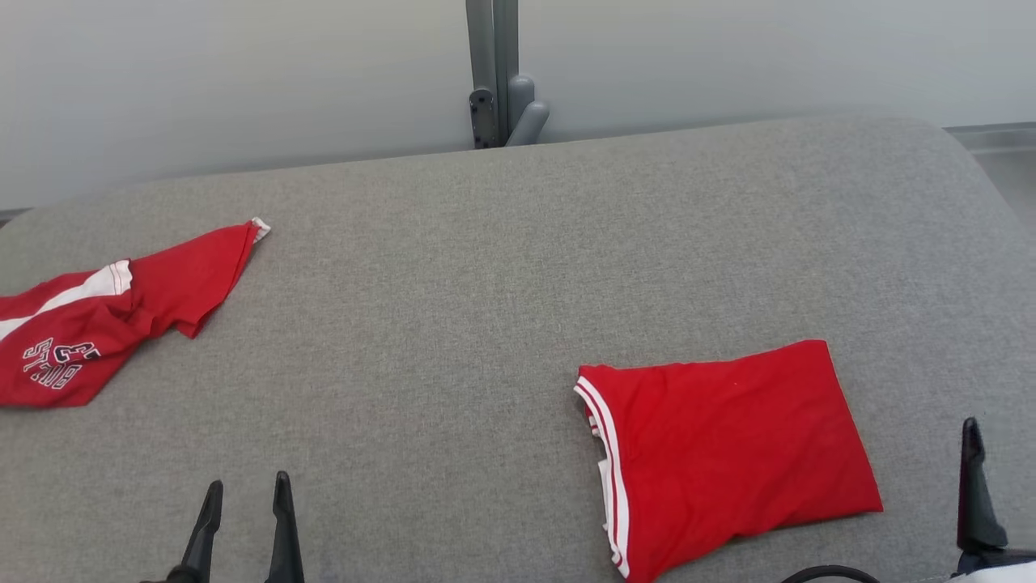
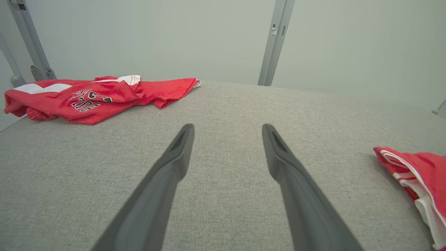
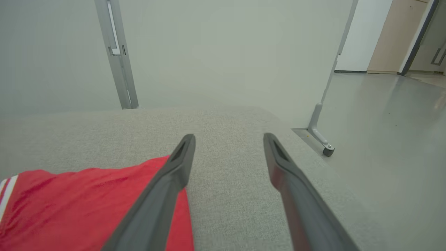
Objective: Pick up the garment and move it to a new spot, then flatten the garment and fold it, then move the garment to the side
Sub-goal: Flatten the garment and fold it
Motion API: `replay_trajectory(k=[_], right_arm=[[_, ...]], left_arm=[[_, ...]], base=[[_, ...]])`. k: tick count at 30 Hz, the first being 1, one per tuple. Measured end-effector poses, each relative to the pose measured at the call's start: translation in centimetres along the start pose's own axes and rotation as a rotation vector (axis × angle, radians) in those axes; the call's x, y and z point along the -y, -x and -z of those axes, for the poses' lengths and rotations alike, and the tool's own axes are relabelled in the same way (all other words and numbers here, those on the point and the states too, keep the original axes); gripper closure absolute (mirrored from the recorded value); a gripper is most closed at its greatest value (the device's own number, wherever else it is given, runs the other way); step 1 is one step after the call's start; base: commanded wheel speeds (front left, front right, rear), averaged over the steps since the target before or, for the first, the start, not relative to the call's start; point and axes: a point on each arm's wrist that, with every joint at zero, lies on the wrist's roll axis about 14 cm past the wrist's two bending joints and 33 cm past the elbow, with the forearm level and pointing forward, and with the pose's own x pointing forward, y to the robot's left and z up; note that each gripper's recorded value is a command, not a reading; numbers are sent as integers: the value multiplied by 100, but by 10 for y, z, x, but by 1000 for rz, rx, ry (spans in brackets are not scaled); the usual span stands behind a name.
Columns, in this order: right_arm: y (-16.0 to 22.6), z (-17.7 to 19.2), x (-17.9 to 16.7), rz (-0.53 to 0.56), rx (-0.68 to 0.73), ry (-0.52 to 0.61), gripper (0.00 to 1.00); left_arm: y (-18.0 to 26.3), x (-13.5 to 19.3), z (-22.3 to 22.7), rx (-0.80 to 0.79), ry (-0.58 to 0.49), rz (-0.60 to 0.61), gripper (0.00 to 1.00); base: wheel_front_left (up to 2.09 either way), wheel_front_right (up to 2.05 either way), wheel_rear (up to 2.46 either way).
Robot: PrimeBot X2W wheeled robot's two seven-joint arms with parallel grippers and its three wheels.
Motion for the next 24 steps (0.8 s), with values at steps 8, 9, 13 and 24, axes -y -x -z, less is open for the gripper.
replay_trajectory(k=[8,9,13,24], right_arm=[[17,9,3,-9,-29,5,0],[17,9,0,-19,-29,4,0],[15,13,-21,-90,-38,-11,0],[4,12,-47,-188,-32,-15,0]], left_arm=[[15,-7,-5,16,-35,-9,0],[16,-7,-7,21,-35,-7,0],[21,-9,-5,16,-41,-5,0],[33,-13,1,0,-44,-10,0]], base=[[0,0,0],[0,0,0],[0,0,0],[0,0,0]])
